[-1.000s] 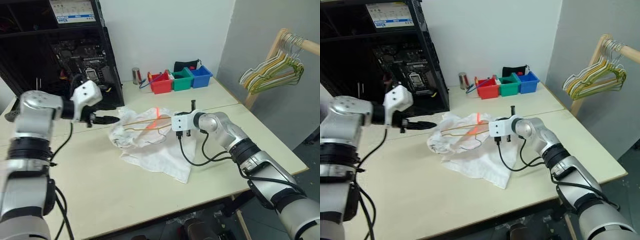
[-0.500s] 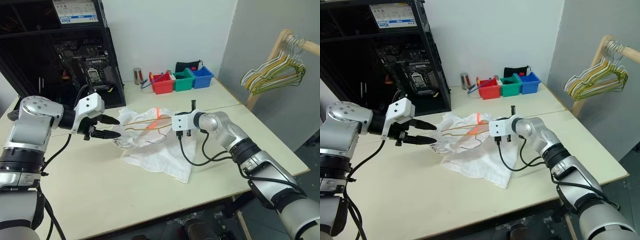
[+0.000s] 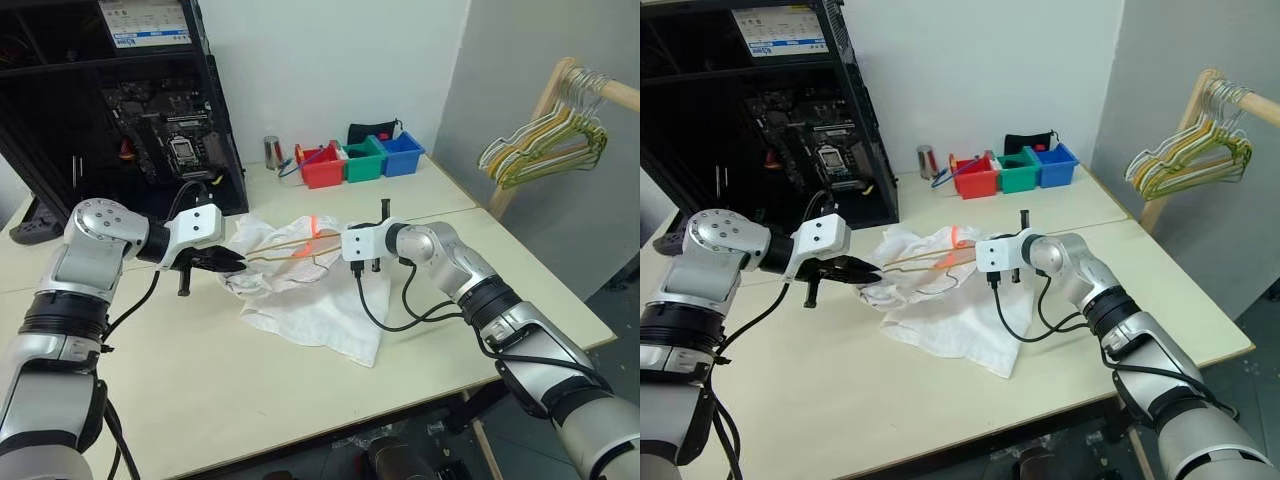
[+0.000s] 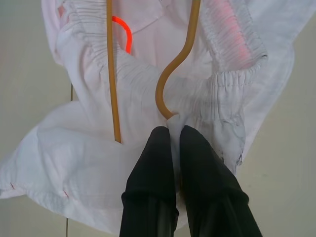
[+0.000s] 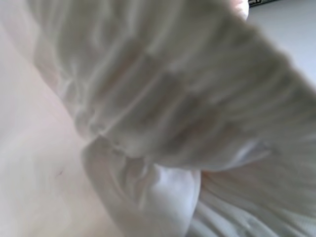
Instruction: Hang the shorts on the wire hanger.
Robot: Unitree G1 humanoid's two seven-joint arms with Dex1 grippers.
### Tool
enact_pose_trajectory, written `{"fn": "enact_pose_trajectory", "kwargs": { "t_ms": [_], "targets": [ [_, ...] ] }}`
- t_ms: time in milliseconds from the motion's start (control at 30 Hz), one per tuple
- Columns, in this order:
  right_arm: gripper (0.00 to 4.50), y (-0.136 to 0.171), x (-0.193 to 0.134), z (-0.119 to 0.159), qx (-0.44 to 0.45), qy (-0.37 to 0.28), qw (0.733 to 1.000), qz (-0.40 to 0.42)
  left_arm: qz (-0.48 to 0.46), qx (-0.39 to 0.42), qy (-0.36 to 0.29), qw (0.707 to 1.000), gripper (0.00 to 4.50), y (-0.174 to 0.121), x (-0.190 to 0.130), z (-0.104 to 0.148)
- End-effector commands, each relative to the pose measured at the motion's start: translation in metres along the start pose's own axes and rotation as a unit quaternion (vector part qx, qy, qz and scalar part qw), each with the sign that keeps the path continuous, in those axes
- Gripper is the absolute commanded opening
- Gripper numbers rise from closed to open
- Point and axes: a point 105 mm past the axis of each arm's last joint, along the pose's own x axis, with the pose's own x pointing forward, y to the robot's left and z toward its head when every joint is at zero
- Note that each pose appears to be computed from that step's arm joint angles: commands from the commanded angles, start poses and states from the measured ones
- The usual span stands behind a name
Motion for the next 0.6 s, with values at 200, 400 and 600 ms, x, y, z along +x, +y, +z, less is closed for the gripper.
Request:
{"fn": "enact_pose_trajectory", "kwargs": {
  "t_ms": [200,400,600],
  "targets": [
    [0.0,-0.022,-0.009,-0.003,0.022,-0.002,0.999,-0.035,0.054,-0.012,0.0,0.998,0.0,0.021,-0.03,0.003],
    [0.0,-0.021,-0.012,-0.011,0.082,-0.003,0.996,-0.025,0.086,-0.029,0.029,0.995,0.0,0.024,-0.047,-0.014],
    [0.0,-0.015,-0.016,-0.01,0.121,-0.02,0.992,-0.001,0.103,-0.039,0.05,0.993,0.0,0.025,-0.058,-0.029]
  ]
}}
